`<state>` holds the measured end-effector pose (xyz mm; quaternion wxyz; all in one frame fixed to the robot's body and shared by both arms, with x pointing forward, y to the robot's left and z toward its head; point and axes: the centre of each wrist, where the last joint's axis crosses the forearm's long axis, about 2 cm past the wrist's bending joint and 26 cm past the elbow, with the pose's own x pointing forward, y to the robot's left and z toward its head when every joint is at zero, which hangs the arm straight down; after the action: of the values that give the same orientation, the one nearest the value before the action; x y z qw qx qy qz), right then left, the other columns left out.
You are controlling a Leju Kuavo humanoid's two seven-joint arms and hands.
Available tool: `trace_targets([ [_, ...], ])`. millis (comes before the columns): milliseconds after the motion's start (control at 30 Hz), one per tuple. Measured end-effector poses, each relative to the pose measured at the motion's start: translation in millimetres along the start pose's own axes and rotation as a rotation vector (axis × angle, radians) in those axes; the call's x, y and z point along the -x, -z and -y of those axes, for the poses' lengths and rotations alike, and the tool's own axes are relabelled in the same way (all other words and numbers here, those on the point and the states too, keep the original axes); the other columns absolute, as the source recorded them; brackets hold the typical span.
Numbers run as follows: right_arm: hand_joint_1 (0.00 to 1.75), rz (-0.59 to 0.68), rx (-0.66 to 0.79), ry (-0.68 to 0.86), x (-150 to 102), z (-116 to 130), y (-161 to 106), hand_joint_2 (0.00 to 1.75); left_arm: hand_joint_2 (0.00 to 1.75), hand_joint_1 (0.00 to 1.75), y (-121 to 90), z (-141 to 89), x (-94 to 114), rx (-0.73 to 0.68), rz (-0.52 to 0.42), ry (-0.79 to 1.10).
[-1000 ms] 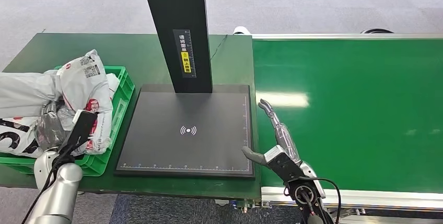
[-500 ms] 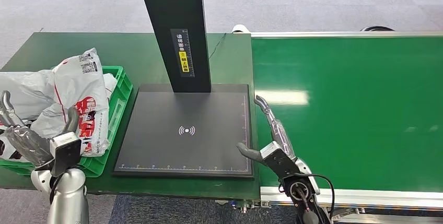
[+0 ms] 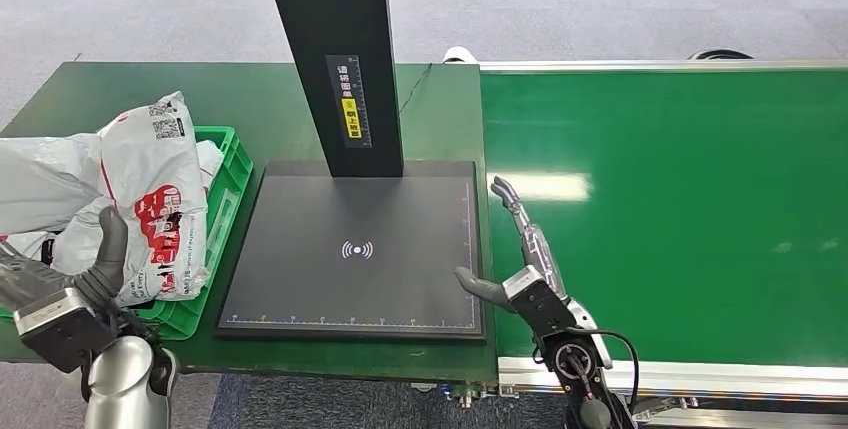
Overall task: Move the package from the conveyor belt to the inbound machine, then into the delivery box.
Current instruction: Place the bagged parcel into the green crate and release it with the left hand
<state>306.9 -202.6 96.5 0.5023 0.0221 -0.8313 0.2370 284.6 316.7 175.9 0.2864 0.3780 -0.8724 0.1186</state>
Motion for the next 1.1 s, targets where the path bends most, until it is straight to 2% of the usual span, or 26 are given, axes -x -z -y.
trace_targets([
  [200,0.0,0.01,0.045,0.08,-0.7,1.5,2.8,1.75,1.75,0.0,-18.7,24.2,-15.1,0.375,-0.024,-0.392],
  [333,0.0,0.021,0.073,0.166,-1.8,-0.6,4.0,1.75,1.75,0.0,-39.8,34.8,-22.2,0.683,-0.009,-0.488],
  [400,0.0,0.026,0.078,0.187,-2.6,-2.5,4.8,1.75,1.75,0.0,-50.0,38.5,-24.3,0.772,-0.008,-0.501],
  [533,0.0,0.03,0.079,0.199,-3.2,-4.0,5.3,1.75,1.75,0.0,-60.8,42.9,-26.4,0.823,-0.017,-0.507],
  [767,0.0,0.027,0.082,0.21,-3.3,-5.0,4.7,1.75,1.75,0.0,-67.8,45.2,-25.9,0.847,-0.05,-0.55],
  [933,0.0,0.02,0.058,0.257,-4.2,-10.4,3.3,1.75,1.75,0.0,-77.7,53.8,-29.1,0.899,-0.164,-0.713],
  [1100,0.0,0.03,0.017,0.296,-6.5,-18.6,4.1,1.75,1.75,0.0,-100.2,69.5,-30.9,1.028,-0.281,-0.869],
])
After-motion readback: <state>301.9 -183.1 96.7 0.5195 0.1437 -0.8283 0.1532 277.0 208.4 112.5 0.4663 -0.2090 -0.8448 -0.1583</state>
